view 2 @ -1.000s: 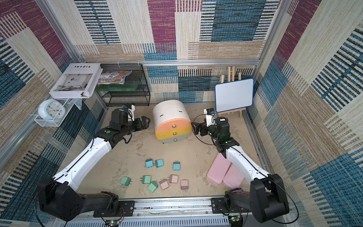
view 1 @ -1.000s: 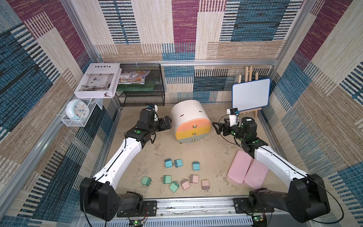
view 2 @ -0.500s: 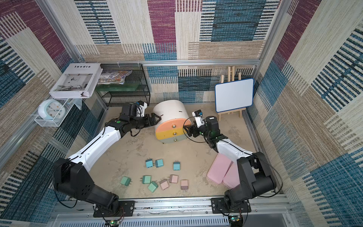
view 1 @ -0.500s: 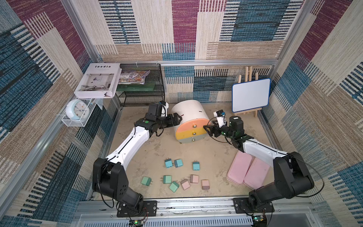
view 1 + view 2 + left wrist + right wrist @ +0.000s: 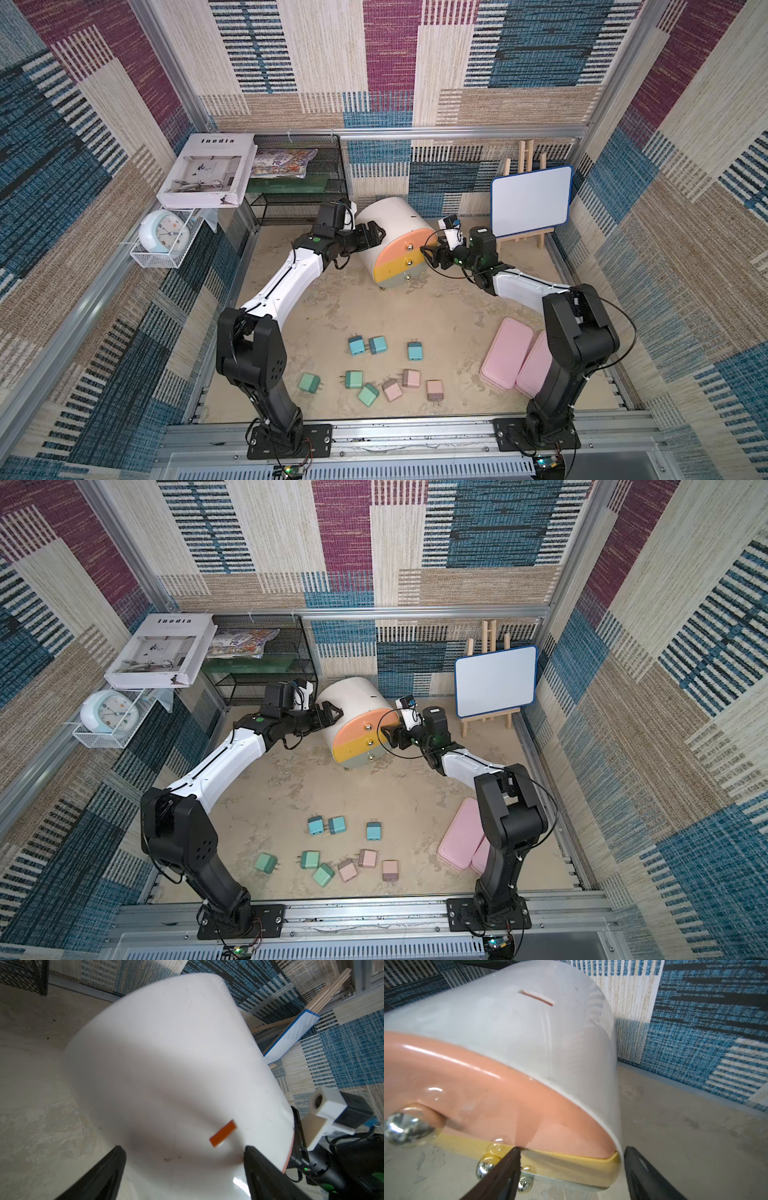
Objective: Place the plugs into the drawer by color
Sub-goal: Move the storage box to the center of the board, then open the drawer in the storage box.
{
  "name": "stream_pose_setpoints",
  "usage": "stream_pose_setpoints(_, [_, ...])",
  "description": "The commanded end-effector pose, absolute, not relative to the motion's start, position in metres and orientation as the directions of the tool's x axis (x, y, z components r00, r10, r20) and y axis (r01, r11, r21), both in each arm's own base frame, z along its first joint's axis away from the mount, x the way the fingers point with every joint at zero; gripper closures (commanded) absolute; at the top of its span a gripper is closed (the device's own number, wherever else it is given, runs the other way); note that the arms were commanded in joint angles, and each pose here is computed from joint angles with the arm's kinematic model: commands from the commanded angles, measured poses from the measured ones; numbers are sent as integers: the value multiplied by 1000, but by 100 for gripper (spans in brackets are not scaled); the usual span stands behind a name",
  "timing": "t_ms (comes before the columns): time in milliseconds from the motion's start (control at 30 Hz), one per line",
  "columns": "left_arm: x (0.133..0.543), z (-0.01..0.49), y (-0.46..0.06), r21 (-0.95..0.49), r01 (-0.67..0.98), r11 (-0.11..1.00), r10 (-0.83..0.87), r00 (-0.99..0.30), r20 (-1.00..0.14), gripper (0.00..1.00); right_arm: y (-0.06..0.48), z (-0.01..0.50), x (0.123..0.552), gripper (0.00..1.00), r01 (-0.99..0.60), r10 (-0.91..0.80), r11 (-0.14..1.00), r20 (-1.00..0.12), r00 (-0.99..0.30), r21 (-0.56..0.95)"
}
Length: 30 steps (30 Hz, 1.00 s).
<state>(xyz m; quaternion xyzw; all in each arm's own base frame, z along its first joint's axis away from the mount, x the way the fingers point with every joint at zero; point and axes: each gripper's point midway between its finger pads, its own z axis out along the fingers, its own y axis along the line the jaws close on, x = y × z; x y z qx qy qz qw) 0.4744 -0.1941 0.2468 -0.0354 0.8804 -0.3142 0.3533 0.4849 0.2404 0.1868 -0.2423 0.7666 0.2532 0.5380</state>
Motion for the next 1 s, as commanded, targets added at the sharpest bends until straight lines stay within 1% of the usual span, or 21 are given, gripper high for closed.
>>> stream_pose_setpoints(0, [482, 247, -186, -535, 139, 834, -272, -740, -615, 8, 240, 189, 496, 20, -634, -112, 767, -952, -284, 99])
stream_pose_setpoints(133, [481, 256, -180, -510, 131, 850, -263, -734, -626, 8, 233, 205, 488, 20, -626, -120, 776, -956, -267, 78])
stream_pose_setpoints(267, [471, 269, -161, -467, 63, 882, -292, -704, -648, 8, 220, 222, 459, 19, -611, -127, 790, -964, -233, 43])
stream_pose_setpoints(367, [462, 279, -150, -446, 41, 894, -304, -674, -673, 8, 216, 230, 434, 19, -585, -98, 810, -975, -201, 39])
stream_pose_setpoints(500, [455, 274, -148, -465, 25, 885, -332, -666, -668, 8, 233, 250, 411, 24, -574, -61, 819, -992, -111, 14])
stream_pose_setpoints(667, [456, 258, -162, -507, 38, 861, -327, -722, -610, 12, 260, 259, 414, 36, -557, -37, 831, -997, -60, 3])
stream_pose_setpoints(967, [461, 250, -169, -516, 37, 856, -317, -750, -581, 18, 287, 263, 436, 48, -587, -21, 809, -998, -57, 17])
